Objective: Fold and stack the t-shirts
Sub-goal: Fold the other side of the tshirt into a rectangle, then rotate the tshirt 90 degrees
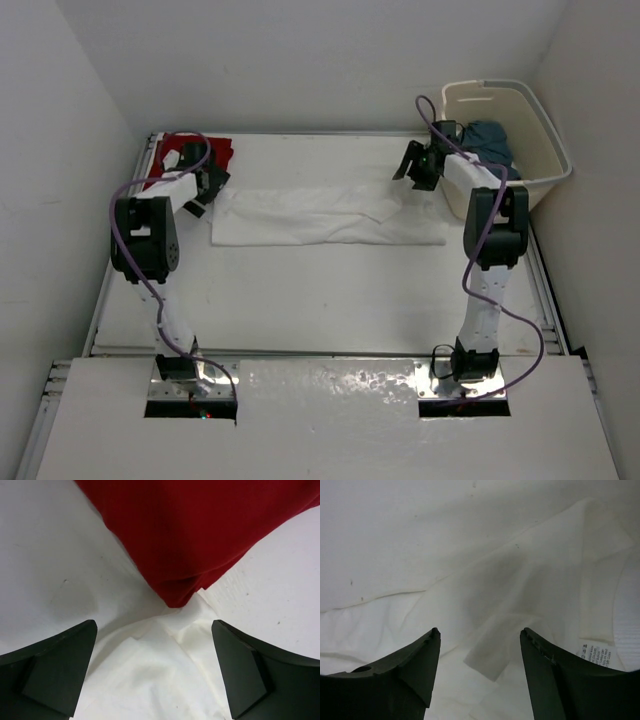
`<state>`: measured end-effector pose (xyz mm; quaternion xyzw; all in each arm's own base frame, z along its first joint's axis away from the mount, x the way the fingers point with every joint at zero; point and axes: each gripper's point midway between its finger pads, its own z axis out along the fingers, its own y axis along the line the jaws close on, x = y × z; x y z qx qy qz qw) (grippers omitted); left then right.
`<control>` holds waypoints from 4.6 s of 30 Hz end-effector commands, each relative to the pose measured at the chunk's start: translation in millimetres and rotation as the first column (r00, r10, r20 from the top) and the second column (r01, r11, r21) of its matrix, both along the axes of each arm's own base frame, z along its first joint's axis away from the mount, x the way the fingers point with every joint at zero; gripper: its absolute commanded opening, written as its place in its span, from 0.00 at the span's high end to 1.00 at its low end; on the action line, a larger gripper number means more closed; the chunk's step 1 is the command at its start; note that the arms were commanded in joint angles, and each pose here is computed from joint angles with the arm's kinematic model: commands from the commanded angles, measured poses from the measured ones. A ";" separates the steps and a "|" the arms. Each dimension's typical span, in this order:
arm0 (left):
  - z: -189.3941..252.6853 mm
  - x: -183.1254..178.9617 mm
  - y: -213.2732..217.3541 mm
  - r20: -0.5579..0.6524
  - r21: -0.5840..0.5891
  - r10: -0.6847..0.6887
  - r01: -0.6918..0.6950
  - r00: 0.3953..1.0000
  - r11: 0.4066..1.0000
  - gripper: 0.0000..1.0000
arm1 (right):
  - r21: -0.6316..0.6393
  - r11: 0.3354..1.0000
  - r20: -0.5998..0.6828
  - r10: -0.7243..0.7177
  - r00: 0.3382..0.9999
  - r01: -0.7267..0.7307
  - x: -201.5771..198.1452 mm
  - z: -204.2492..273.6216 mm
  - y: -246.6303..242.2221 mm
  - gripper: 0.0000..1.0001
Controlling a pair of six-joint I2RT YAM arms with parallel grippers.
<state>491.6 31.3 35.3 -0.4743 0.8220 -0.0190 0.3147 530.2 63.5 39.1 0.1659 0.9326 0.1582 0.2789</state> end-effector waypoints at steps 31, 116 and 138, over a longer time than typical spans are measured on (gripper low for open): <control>-3.0 -37.0 -62.4 -0.060 0.024 -0.189 0.191 0.980 0.981 0.00 | 0.124 0.967 0.047 0.217 0.975 -0.222 -57.7 2.2 95.1 0.01; 61.2 -389.9 -298.6 -0.186 -0.035 -0.806 0.816 0.563 0.578 0.00 | -0.106 0.894 0.265 0.447 0.854 -0.435 58.0 -10.9 226.7 0.01; 79.2 -223.9 -151.8 0.021 0.046 -0.476 0.475 0.879 0.879 0.00 | -0.378 0.825 0.032 0.466 0.884 -0.421 -75.8 0.6 219.4 0.01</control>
